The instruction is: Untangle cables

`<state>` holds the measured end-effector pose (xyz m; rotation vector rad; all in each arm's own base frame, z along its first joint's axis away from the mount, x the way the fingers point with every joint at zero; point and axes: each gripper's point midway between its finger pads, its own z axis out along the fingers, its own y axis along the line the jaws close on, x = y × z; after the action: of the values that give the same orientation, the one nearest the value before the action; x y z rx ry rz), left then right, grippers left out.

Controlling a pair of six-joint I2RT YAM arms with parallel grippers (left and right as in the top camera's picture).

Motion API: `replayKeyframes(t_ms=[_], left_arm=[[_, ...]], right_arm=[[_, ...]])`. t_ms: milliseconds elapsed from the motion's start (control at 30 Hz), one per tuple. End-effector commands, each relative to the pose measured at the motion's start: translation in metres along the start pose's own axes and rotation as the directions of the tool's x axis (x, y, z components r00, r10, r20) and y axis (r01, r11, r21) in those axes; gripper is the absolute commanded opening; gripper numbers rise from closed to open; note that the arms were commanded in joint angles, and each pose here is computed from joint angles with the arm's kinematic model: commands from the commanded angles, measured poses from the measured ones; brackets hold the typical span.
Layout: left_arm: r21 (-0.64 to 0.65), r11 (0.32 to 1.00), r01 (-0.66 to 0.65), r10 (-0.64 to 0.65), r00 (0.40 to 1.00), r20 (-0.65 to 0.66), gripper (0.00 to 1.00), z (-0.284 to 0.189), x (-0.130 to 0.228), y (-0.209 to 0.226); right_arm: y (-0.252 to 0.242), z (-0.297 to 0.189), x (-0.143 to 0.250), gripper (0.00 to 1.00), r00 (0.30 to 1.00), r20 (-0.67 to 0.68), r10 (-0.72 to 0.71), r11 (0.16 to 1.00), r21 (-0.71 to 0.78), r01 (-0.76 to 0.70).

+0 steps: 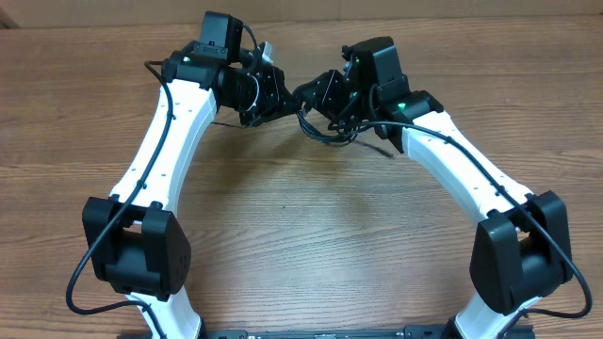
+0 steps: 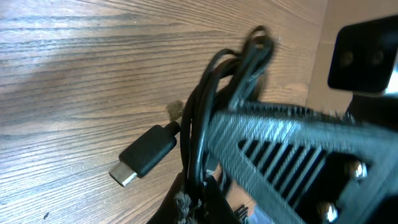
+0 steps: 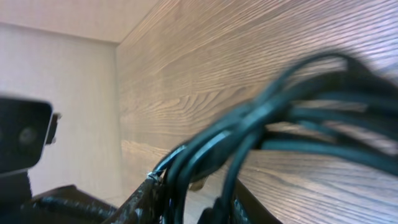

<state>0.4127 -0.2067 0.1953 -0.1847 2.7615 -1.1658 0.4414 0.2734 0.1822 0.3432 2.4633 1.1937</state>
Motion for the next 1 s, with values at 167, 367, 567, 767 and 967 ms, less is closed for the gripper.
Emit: replayKeyframes(t_ms=[167,367,567,767,967], left_arm=[[-0.101,0.994,-0.05,0.05,0.999,-0.008,0.04,-0.003,0.008,0.011],[-0.131,0.991,-0.041,0.043,0.999,0.012,0.04,-0.003,0.004,0.016],[-0.128,0.991,-0.026,0.028,1.0,0.014,0.04,-0.003,0.004,0.016],[-0.081,0.997,-0.021,0.02,1.0,-0.01,0.04,-0.002,0.008,0.007],[0.004,1.0,-0.018,0.019,0.998,-0.053,0.04,-0.002,0.016,-0.007]], right_arm=[[-0.017,-0.024,-0.029,0.37,0.997,0.003,0.072,0.997,-0.018,-0.072],[-0.033,-0.016,0.001,0.37,0.987,-0.08,0.136,0.989,0.075,-0.13],[-0.028,0.001,0.023,0.37,0.98,-0.138,0.144,0.988,0.068,-0.135],[-0.017,0.008,0.032,0.37,0.981,-0.146,0.124,0.992,0.052,-0.117],[-0.02,0.01,0.028,0.37,0.985,-0.108,0.136,0.989,0.077,-0.128]])
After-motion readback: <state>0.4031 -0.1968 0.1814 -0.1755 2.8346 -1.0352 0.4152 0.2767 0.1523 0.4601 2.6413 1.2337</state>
